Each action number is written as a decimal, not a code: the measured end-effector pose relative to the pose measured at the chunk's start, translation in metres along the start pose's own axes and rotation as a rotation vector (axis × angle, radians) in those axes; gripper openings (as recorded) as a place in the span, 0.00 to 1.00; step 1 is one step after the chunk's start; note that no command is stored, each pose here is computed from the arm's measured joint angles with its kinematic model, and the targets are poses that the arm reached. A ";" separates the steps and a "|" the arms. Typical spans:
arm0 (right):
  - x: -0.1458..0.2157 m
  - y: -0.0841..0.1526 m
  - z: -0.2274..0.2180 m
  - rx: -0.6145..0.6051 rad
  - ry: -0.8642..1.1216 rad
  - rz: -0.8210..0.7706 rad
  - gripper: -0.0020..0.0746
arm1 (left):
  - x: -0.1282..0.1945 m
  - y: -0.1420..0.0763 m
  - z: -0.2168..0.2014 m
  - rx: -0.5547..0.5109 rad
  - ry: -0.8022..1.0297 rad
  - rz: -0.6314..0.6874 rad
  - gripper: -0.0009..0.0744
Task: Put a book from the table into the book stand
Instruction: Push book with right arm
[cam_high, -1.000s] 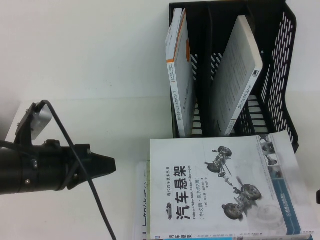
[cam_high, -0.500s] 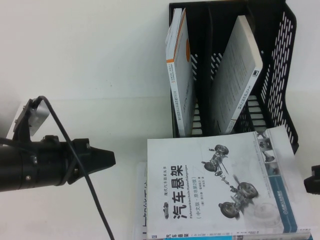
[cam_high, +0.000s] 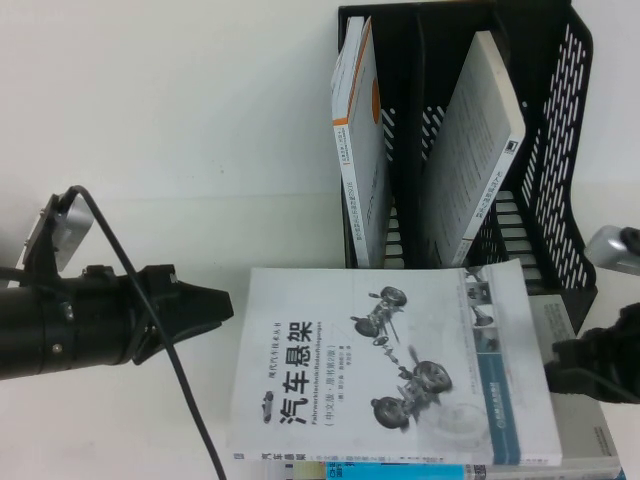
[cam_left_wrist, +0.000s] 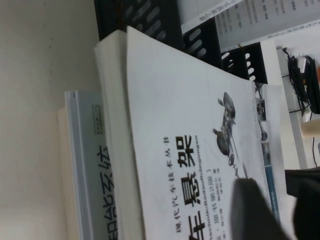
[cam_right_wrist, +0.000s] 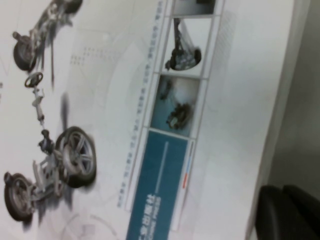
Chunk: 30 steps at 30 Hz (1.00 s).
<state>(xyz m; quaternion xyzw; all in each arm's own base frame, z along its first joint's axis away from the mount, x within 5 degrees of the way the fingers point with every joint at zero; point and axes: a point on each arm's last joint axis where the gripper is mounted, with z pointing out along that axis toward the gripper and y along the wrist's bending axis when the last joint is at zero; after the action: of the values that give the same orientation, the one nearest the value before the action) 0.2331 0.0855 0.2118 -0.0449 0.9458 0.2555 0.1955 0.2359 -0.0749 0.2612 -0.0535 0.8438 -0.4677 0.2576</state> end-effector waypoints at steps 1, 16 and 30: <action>-0.001 0.001 0.002 -0.002 -0.001 -0.001 0.03 | 0.000 0.000 0.000 -0.001 -0.001 0.000 0.24; -0.022 0.002 0.022 -0.024 0.018 0.018 0.03 | -0.011 0.049 0.003 0.054 0.110 -0.201 0.83; -0.023 0.002 0.022 -0.031 0.017 0.005 0.03 | -0.007 0.100 0.038 0.129 0.226 -0.365 0.84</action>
<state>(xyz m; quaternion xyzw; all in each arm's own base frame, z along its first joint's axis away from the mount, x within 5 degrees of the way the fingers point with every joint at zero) 0.2612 0.0983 0.2040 -0.0475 0.9434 0.2701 0.1863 0.2754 -0.0458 0.1653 -0.1361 0.8121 -0.5624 0.0752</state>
